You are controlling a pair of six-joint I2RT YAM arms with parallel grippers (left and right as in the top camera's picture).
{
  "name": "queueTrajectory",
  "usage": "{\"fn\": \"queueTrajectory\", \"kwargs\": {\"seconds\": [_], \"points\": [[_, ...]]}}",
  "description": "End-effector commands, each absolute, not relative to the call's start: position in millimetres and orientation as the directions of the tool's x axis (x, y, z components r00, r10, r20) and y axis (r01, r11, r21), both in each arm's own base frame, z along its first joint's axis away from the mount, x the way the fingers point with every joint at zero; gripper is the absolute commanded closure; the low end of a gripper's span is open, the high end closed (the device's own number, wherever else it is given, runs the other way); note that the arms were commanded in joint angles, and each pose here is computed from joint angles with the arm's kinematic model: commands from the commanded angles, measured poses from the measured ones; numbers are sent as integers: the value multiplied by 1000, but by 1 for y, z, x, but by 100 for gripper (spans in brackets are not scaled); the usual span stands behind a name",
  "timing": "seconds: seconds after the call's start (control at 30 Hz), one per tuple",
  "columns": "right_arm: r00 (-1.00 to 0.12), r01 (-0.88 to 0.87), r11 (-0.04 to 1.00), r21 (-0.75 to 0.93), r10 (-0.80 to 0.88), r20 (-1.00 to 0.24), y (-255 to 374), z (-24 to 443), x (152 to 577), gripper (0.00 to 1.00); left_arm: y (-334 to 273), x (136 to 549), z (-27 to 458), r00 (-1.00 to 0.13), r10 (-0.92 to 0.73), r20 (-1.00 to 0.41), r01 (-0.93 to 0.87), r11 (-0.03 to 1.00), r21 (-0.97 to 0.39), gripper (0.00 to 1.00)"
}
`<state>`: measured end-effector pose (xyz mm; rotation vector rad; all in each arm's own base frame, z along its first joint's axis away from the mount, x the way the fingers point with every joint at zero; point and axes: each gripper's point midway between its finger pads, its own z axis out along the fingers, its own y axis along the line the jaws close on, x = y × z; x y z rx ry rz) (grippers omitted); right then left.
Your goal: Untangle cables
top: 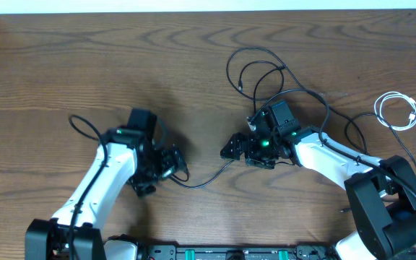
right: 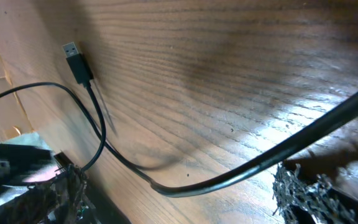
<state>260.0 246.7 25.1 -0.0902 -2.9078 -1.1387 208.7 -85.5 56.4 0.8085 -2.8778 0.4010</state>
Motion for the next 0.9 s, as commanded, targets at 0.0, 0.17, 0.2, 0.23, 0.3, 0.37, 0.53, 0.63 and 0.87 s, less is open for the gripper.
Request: {"fn": "queueTrajectory", "kwargs": {"seconds": [0.0,0.17,0.2,0.23,0.3,0.37,0.53,0.63,0.87], "points": [[-998,55,815,578,55,17,229,-1,256,1,-110,239,96,-900,-410,148,-434,818,-377,4],[-1000,14,814,580,19,-1,230,-1,255,1,-165,261,138,-956,-277,92,-277,761,-586,34],[-1000,-9,811,585,-5,-7,230,-1,253,1,-174,263,140,-962,-263,74,-253,759,-599,40],[-999,-40,803,595,-38,-15,232,1,250,1,-183,263,142,-967,-249,61,-234,757,-610,42],[-990,-134,754,644,-136,-47,239,7,243,1,-202,265,145,-976,-217,33,-188,750,-635,43],[-979,-183,711,679,-192,-63,245,13,237,1,-223,266,150,-982,-191,4,-145,734,-663,42],[-979,-179,708,683,-200,-49,244,13,233,1,-239,285,175,-976,-212,-58,-107,691,-715,30],[-978,-180,705,686,-202,-49,245,13,232,1,-219,300,199,-964,-250,-93,-116,707,-698,27],[-964,-253,613,749,-225,-141,264,35,247,3,-126,319,237,-903,-396,-167,-251,801,-544,20]]}}
